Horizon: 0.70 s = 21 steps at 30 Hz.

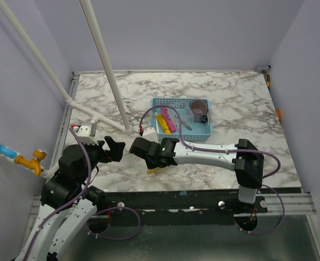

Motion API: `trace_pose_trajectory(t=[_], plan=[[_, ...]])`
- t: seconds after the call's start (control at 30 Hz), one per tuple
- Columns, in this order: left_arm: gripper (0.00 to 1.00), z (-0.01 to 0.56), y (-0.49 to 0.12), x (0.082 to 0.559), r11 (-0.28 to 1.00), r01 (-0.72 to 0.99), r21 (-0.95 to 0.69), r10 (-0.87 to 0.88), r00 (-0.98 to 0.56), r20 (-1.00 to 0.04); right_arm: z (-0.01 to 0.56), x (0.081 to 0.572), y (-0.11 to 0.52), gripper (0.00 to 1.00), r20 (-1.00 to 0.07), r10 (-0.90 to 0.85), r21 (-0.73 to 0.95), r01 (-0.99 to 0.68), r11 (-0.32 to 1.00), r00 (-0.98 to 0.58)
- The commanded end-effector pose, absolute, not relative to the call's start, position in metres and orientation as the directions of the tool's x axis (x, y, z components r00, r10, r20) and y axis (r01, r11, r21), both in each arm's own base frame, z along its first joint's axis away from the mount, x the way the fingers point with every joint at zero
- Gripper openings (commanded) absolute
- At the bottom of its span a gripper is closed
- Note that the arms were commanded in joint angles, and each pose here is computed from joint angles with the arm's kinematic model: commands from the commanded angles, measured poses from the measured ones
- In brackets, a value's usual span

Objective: Prepare toiletry sets of a toothbrush and toothpaste on the tray

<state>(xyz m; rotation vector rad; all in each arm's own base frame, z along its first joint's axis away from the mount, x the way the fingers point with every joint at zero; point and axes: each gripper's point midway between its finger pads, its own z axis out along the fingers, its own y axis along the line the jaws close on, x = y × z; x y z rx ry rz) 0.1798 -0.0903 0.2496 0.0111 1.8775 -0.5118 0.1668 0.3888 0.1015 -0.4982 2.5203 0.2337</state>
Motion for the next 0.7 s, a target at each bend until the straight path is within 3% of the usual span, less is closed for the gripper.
trace_pose_trajectory(t=[0.0,0.27,0.43,0.67], plan=[[0.99,0.248,-0.086,0.178,0.911,0.230,-0.341,-0.244,-0.366,-0.898,0.099,0.161,0.399,0.01,-0.558,-0.289,0.086,-0.400,0.912,-0.778],[0.99,0.247,-0.085,0.178,0.911,0.230,-0.341,-0.244,-0.366,-0.898,0.090,0.157,0.397,0.01,-0.545,-0.302,0.065,-0.399,0.915,-0.782],[0.99,0.247,-0.086,0.178,0.911,0.231,-0.342,-0.243,-0.368,-0.898,0.092,0.156,0.398,0.17,-0.550,-0.308,0.055,-0.401,0.914,-0.777],[0.99,0.247,-0.086,0.179,0.911,0.231,-0.341,-0.242,-0.371,-0.897,0.101,0.158,0.402,0.25,-0.571,-0.300,0.059,-0.403,0.913,-0.764]])
